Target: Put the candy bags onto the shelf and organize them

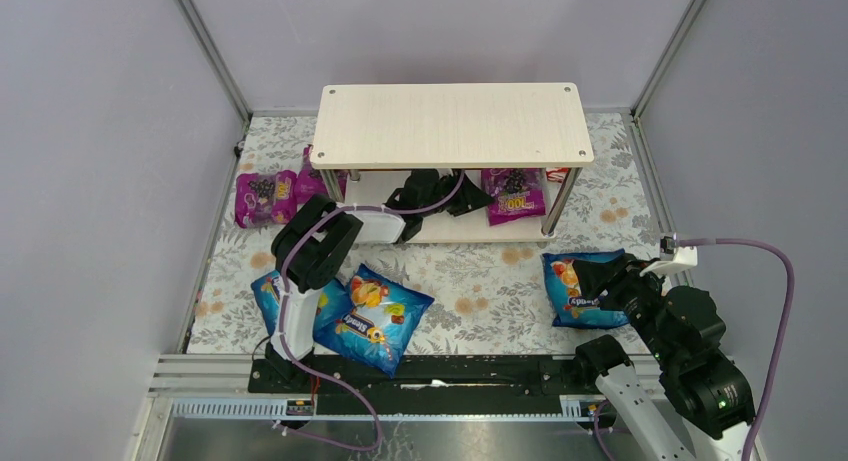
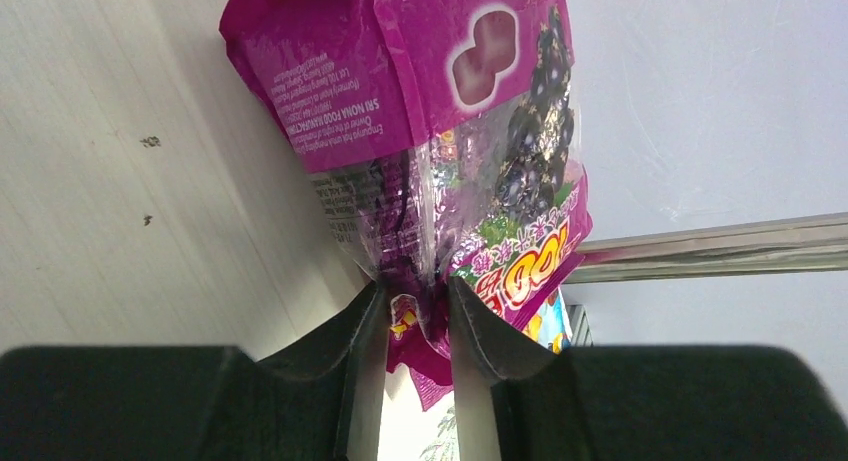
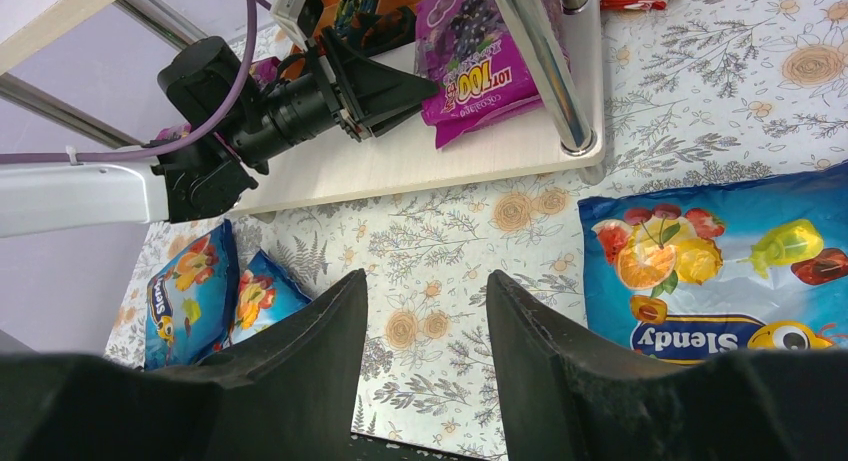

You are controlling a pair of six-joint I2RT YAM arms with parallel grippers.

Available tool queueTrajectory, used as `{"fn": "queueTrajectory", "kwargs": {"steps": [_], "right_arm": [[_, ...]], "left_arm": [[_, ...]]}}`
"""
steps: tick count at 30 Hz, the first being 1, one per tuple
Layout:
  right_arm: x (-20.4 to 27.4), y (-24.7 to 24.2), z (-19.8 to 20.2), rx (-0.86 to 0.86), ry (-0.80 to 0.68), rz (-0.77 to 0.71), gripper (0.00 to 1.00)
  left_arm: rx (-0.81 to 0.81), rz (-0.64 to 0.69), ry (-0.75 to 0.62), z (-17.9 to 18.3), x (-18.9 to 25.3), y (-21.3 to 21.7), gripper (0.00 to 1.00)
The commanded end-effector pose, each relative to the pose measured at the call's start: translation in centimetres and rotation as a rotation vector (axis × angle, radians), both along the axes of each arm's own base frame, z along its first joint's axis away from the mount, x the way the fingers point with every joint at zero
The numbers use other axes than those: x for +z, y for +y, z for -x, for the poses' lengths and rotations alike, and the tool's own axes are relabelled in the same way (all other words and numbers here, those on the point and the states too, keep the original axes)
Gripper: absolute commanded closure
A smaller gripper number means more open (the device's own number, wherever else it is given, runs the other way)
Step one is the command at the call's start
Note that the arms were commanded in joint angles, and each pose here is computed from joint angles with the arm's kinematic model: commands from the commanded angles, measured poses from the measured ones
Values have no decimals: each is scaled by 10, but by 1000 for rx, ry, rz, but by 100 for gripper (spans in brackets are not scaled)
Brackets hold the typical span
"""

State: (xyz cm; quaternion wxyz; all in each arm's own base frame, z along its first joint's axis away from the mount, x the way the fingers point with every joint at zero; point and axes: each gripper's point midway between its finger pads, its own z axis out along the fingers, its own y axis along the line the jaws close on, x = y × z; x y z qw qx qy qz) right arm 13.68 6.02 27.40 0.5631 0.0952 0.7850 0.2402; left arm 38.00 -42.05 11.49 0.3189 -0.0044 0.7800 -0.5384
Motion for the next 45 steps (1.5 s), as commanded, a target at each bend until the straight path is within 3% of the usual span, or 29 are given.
{"fn": "queueTrajectory", "kwargs": {"steps": [1,9,17,23,27,31,33,45], "right_arm": [[5,2,-3,5,-23,-7,46],[5,5,-4,16,-19,-9,46],[-1,11,-9,40,13,0,45],[-16,34,-16,122,98,-47,42],[-31,98,-17,397,176,-265,27],[-65,140,-22,536,314,-525,26],[-78,150,-25,524,324,-600,26],[-173,231,4,536,556,-436,21]], "left_arm": [[-11,12,-63,-8,23,-1,66],[-21,-26,-113,28,39,26,37],[-87,-82,-142,105,55,52,30],[-195,-97,-190,165,56,75,13],[-170,-153,-263,175,67,100,9],[-134,-117,-327,185,95,116,5],[-93,-133,-349,184,104,127,3],[181,-252,-507,161,171,189,1]]}}
